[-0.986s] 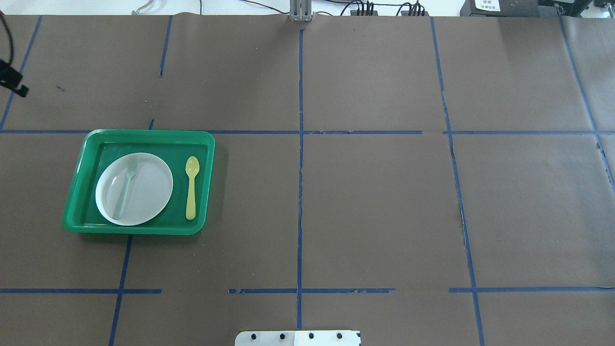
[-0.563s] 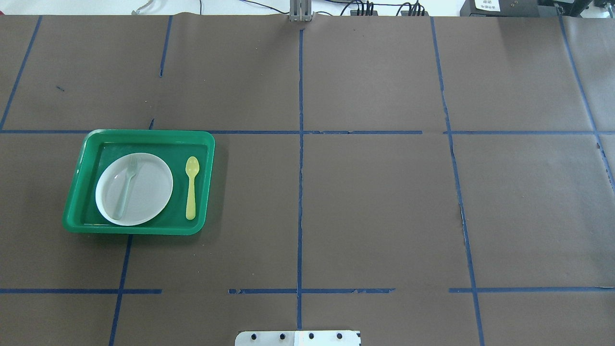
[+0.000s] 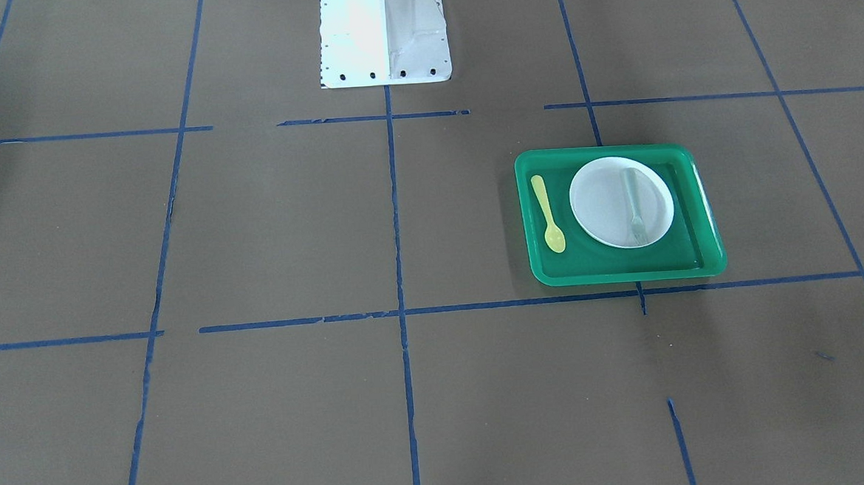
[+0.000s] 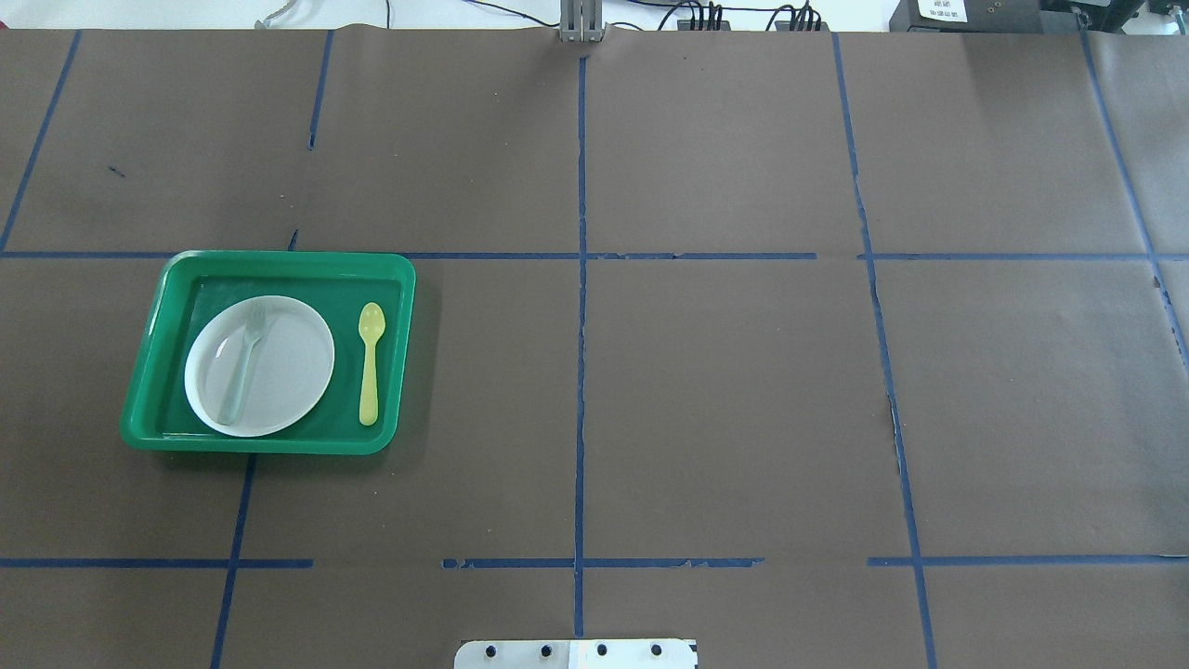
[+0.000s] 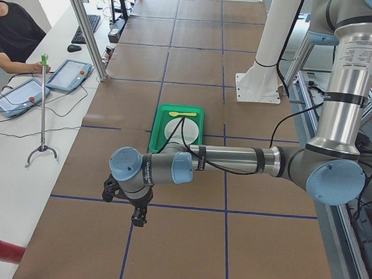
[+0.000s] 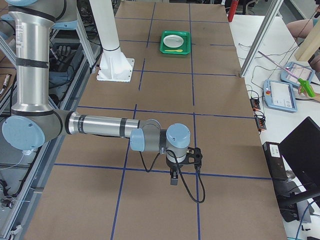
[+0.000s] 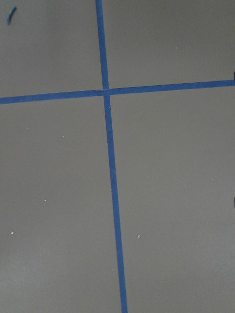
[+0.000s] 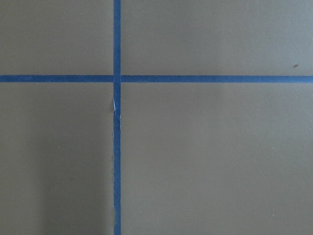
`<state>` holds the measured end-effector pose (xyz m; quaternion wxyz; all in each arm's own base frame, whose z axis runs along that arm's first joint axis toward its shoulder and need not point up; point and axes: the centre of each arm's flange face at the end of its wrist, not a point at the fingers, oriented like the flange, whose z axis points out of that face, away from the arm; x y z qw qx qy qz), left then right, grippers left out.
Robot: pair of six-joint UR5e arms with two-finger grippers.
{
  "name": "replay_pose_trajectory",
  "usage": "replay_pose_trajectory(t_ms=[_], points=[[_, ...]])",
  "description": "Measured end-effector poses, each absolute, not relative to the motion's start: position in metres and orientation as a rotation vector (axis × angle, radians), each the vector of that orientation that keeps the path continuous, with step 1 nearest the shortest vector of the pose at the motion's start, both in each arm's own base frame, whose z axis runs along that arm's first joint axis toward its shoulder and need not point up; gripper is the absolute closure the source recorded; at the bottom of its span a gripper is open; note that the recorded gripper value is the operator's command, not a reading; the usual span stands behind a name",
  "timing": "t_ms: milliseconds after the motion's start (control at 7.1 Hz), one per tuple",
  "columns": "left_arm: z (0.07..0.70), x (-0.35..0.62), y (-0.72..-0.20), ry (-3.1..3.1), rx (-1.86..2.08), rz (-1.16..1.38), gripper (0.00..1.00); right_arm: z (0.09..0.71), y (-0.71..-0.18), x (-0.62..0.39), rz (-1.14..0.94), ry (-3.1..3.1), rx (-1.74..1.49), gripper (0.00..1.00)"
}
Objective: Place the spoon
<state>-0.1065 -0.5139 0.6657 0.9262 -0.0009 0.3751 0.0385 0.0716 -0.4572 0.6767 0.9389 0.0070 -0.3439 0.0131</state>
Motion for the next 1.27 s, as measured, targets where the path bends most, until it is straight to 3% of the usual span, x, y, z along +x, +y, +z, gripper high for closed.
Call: replay_pose_trajectory(t_ms=[423,1268], points=[[0.664,-0.105,-0.486,0.777,0.015,0.086,0.00,0.677,-0.457,0.072,0.027,-0.702,0.014,0.00],[0.646,-0.107,-0.486,0.775,0.044,0.092,0.00,0.676,-0.457,0.072,0.027,-0.703,0.015,0.00]])
